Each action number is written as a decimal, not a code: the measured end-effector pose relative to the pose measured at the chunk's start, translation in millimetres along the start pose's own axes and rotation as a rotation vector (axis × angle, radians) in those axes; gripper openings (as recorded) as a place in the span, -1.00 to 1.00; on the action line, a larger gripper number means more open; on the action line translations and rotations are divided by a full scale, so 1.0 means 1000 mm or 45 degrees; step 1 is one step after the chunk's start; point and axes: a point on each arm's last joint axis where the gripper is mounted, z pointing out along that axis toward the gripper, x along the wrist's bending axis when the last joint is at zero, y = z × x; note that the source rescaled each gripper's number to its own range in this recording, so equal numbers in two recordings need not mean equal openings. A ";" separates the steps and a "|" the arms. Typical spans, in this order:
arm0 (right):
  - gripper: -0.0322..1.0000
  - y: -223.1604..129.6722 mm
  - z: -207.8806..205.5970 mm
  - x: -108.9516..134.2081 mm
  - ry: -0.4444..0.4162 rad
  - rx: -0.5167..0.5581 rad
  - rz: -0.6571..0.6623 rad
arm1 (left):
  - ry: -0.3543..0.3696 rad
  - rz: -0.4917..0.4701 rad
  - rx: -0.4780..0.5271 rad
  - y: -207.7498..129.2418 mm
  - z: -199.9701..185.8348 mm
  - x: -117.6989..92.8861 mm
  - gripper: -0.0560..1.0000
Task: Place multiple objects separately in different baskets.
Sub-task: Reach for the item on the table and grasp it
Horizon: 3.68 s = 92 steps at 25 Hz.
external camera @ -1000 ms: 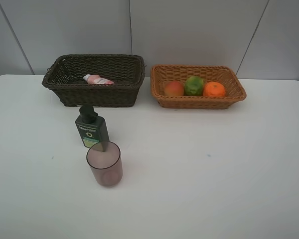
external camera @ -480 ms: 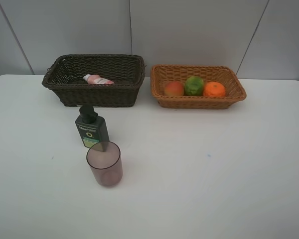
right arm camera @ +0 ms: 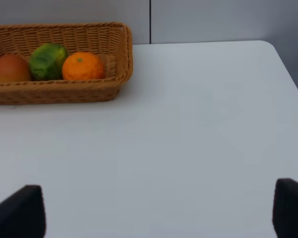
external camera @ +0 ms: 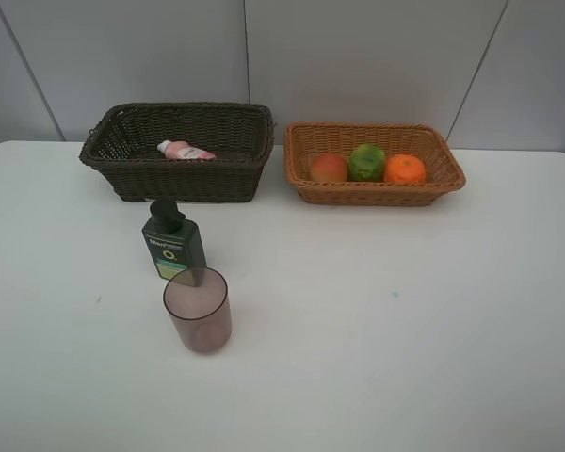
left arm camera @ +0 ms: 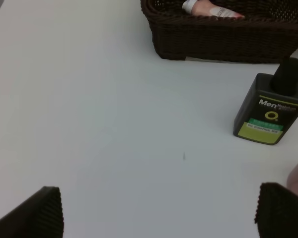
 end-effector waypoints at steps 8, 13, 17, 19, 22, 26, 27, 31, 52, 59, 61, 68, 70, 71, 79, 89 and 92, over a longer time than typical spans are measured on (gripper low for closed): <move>1.00 0.000 0.000 0.000 -0.001 0.000 -0.001 | 0.000 0.000 0.000 0.000 0.000 0.000 1.00; 1.00 0.000 0.000 0.000 -0.001 0.000 -0.001 | 0.000 0.000 0.000 0.000 0.000 0.000 1.00; 1.00 0.000 0.000 0.000 -0.001 0.000 -0.001 | 0.000 0.000 0.000 0.000 0.000 0.000 1.00; 1.00 0.000 0.000 0.000 -0.001 0.000 -0.001 | 0.000 0.000 0.000 0.000 0.000 0.000 1.00; 1.00 0.000 0.000 0.000 -0.001 0.000 -0.001 | 0.000 0.000 0.000 0.000 0.000 0.000 1.00; 1.00 0.000 0.000 0.000 -0.001 0.000 -0.001 | 0.000 0.000 0.000 0.000 0.000 0.000 1.00; 1.00 0.000 0.000 0.000 -0.001 0.000 -0.001 | 0.000 0.000 0.000 0.000 0.000 0.000 1.00; 1.00 0.000 0.000 0.000 -0.001 0.000 -0.001 | 0.000 0.000 0.000 0.000 0.000 0.000 1.00; 1.00 0.000 0.000 0.000 -0.002 0.000 -0.001 | 0.002 0.162 0.626 0.090 0.107 -0.025 1.00; 1.00 0.000 0.000 0.000 -0.002 0.000 -0.001 | -0.276 0.787 0.881 0.114 0.196 -0.077 1.00; 1.00 0.000 0.000 0.000 -0.002 0.000 -0.001 | -0.367 0.979 0.906 0.117 0.220 -0.094 1.00; 1.00 0.000 0.000 0.000 -0.002 0.000 -0.001 | -0.679 1.571 0.906 0.108 0.273 -0.143 1.00; 1.00 0.000 0.000 0.000 -0.002 0.000 -0.001 | -0.772 1.702 0.903 0.101 0.279 -0.150 1.00; 1.00 0.000 0.000 0.000 -0.002 0.000 -0.001 | -0.820 1.763 0.903 0.096 0.282 -0.153 1.00; 1.00 0.000 0.000 0.000 -0.002 0.000 -0.001 | -1.024 2.001 0.887 0.075 0.298 -0.165 1.00; 1.00 0.000 0.000 0.000 -0.002 0.000 -0.001 | -1.050 1.992 0.904 0.054 0.321 -0.170 1.00; 1.00 0.000 0.000 0.000 -0.002 0.000 -0.001 | -1.050 1.991 0.907 0.047 0.330 -0.172 1.00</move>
